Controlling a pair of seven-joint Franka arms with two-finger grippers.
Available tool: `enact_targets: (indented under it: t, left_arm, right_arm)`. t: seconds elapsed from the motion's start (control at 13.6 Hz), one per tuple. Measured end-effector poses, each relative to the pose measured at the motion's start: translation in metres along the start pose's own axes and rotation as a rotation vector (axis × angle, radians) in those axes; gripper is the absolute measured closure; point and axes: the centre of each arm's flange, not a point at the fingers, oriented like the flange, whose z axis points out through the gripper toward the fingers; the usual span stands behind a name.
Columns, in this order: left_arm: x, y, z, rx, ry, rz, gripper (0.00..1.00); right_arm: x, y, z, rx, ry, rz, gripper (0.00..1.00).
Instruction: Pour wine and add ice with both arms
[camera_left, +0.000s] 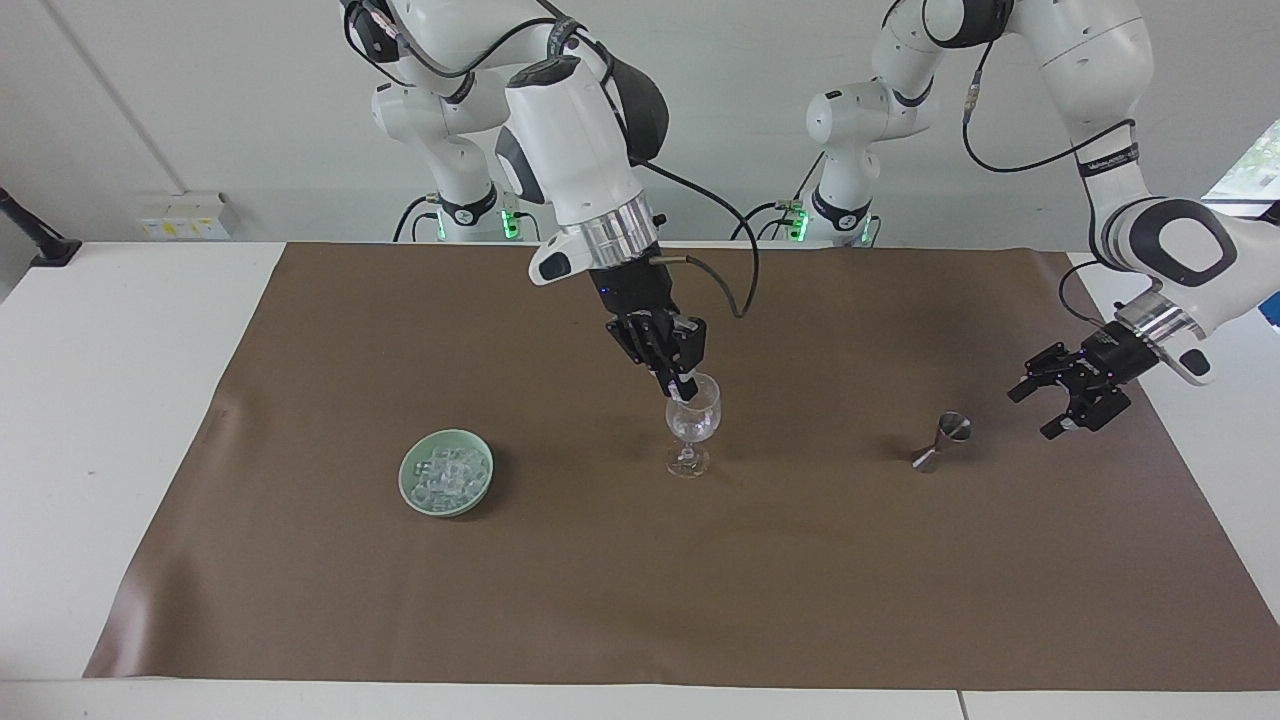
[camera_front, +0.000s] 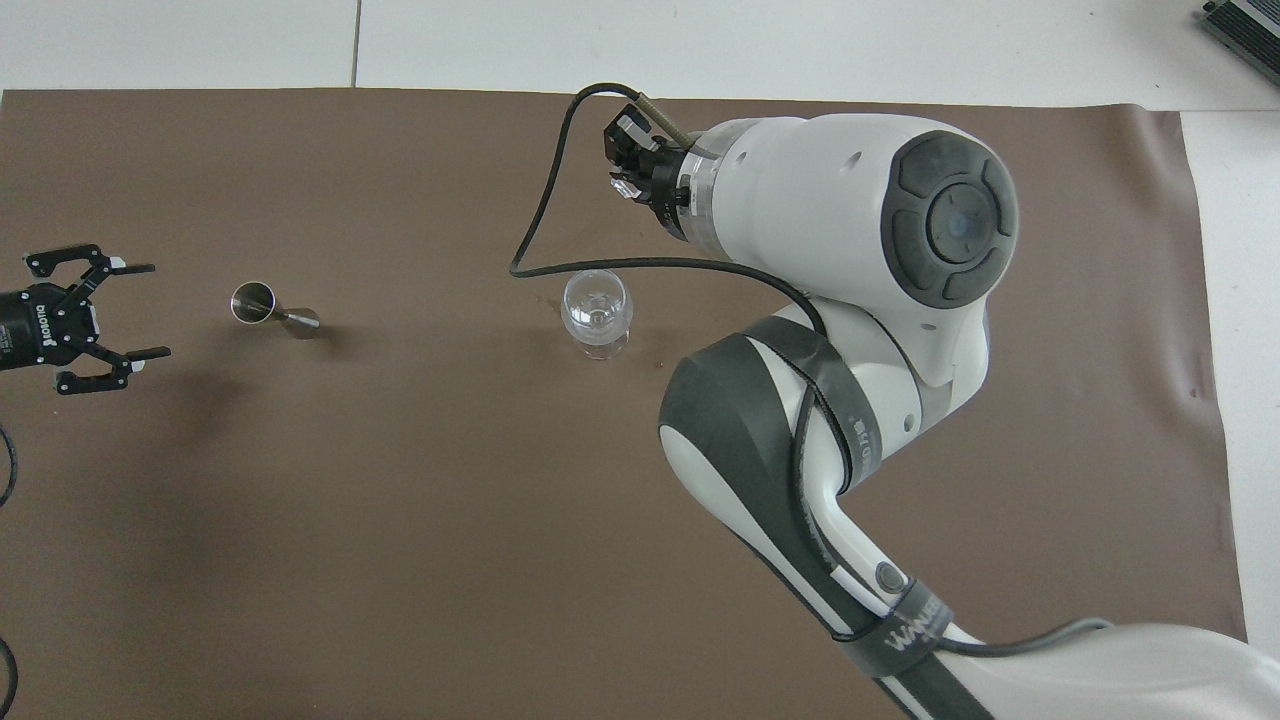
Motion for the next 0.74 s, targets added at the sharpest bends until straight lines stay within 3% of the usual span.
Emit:
enact_targets:
  t: [0.44,0.74]
  left_arm:
    - [-0.038,0.063,-0.028,0.088,0.112,0.276,0.0]
    - [-0.08,0.102,-0.032,0.172,0.178,0.448,0.0]
  right_arm:
    - [-0.033,0.027,0.018,-0.079,-0.03,-0.033,0.75]
    - [-0.06,0.031,0.011,-0.091,-0.036,-0.068,0.75]
